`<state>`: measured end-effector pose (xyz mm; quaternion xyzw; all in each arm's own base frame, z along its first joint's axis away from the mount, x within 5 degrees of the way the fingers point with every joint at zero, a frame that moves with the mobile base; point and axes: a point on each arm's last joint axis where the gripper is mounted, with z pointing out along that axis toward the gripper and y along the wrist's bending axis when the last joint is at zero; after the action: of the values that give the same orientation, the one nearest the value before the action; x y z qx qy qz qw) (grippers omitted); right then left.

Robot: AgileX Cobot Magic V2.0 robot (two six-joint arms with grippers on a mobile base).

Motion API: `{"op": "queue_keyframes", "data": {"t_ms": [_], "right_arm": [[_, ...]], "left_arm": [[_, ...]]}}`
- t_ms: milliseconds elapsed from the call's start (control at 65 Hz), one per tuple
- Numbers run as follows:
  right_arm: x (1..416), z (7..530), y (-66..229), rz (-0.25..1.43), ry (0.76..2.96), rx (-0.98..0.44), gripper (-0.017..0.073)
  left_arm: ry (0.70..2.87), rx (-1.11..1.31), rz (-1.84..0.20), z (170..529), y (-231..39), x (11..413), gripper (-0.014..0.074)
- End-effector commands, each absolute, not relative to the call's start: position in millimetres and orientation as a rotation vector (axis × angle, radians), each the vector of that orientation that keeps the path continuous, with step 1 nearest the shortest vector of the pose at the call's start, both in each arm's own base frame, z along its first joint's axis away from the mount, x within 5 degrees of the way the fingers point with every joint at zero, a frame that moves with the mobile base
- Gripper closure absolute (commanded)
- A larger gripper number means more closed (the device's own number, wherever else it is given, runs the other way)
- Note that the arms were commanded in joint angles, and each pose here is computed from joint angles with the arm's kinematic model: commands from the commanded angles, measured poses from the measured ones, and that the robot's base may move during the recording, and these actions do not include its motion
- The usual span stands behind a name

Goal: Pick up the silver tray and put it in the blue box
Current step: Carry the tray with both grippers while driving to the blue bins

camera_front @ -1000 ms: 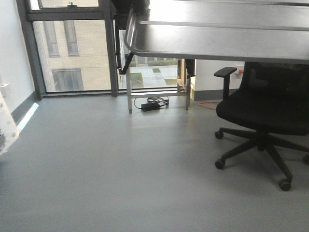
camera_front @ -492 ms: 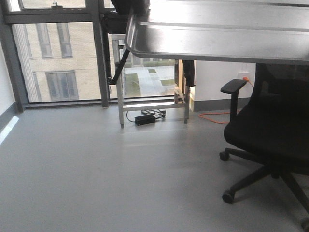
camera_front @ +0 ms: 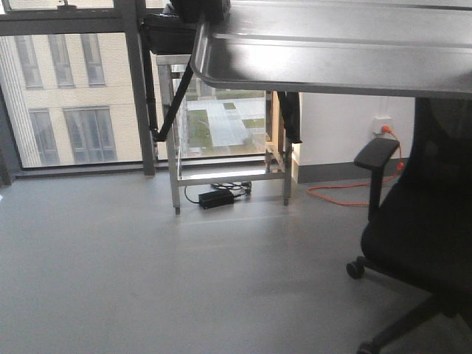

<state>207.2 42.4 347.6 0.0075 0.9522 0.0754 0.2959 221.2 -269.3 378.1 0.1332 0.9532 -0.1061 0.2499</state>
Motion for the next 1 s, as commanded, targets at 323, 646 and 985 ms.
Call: {"op": "queue_keyframes", "data": {"t_ms": [323,646,985], "right_arm": [[208.0,366.3,36.8,0.140,2.419,-0.014,0.0503],[208.0,366.3,36.8,0.140,2.419,-0.014,0.0503],[208.0,366.3,36.8,0.140,2.419,-0.014,0.0503]], "left_arm": [[2.588,0.374,-0.201,397.3,-249.6,212.5,0.0690],[2.588,0.374,-0.201,397.3,-249.6,212.5,0.0690],[2.586,0.374,-0.202,397.4,-249.7,212.5,0.0690]]}}
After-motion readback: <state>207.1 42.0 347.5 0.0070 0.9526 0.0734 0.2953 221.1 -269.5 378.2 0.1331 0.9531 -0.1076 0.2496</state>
